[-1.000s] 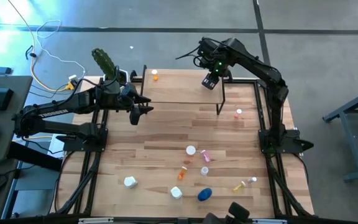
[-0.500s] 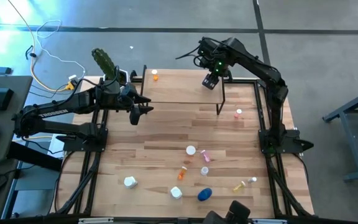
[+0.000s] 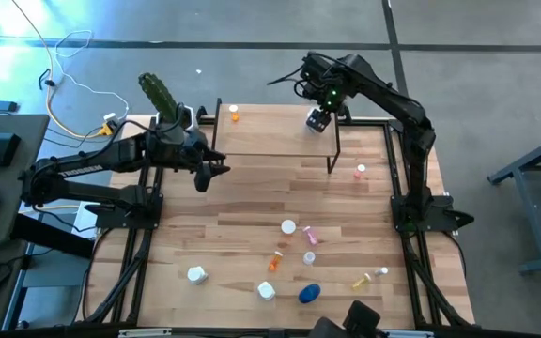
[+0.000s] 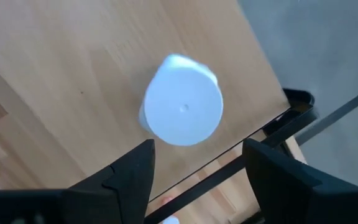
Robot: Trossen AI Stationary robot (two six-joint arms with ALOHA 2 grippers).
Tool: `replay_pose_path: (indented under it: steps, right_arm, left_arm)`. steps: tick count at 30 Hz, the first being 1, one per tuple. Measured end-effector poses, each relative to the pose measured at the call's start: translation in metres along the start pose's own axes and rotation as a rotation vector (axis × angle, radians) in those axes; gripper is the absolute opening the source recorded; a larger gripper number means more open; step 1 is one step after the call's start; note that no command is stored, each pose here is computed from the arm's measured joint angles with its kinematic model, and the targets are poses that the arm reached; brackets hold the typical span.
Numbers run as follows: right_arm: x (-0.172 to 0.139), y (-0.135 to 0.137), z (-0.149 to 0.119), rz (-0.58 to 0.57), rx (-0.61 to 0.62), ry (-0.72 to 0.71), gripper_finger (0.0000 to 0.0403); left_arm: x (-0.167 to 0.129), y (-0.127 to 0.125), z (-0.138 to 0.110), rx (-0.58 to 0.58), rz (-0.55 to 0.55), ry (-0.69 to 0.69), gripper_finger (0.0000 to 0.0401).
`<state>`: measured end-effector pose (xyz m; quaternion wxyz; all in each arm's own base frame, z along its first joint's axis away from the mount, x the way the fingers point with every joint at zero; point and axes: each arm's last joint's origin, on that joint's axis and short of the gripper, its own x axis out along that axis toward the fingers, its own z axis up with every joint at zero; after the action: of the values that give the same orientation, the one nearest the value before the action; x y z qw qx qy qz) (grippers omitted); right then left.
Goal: Pick and place medicine bottles onto shelf by color
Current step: Put the left white blue pill bottle on the shelf
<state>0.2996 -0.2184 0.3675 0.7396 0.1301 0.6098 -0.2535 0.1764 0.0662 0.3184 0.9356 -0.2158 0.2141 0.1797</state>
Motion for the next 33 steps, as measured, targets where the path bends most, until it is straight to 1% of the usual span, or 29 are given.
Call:
replay_pose_path:
  steps: [4,8,17,23,29,33]
  right_arm:
    - [-0.021,-0.002,0.002,-0.006,0.009,-0.084,0.0233]
    - [-0.047,-0.004,-0.003,-0.005,0.028,-0.175,0.0234]
    - [-0.088,-0.011,-0.033,-0.029,0.041,-0.275,0.0234]
    - [-0.109,-0.011,-0.049,-0.034,0.049,-0.331,0.0234]
    - [-0.121,-0.011,-0.059,-0.026,0.107,-0.365,0.0234]
    - [-0.124,-0.011,-0.061,-0.021,0.132,-0.374,0.0234]
  left_arm:
    - [0.0,-0.009,-0.004,-0.006,-0.04,0.027,0.022]
    - [0.0,-0.02,-0.011,-0.018,-0.084,0.068,0.022]
    - [-0.004,-0.044,-0.035,-0.084,-0.111,0.225,0.022]
    - [-0.011,-0.062,-0.052,-0.094,-0.155,0.335,0.022]
    - [-0.018,-0.076,-0.076,-0.077,-0.107,0.472,0.022]
    - [-0.02,-0.088,-0.091,-0.023,-0.08,0.523,0.022]
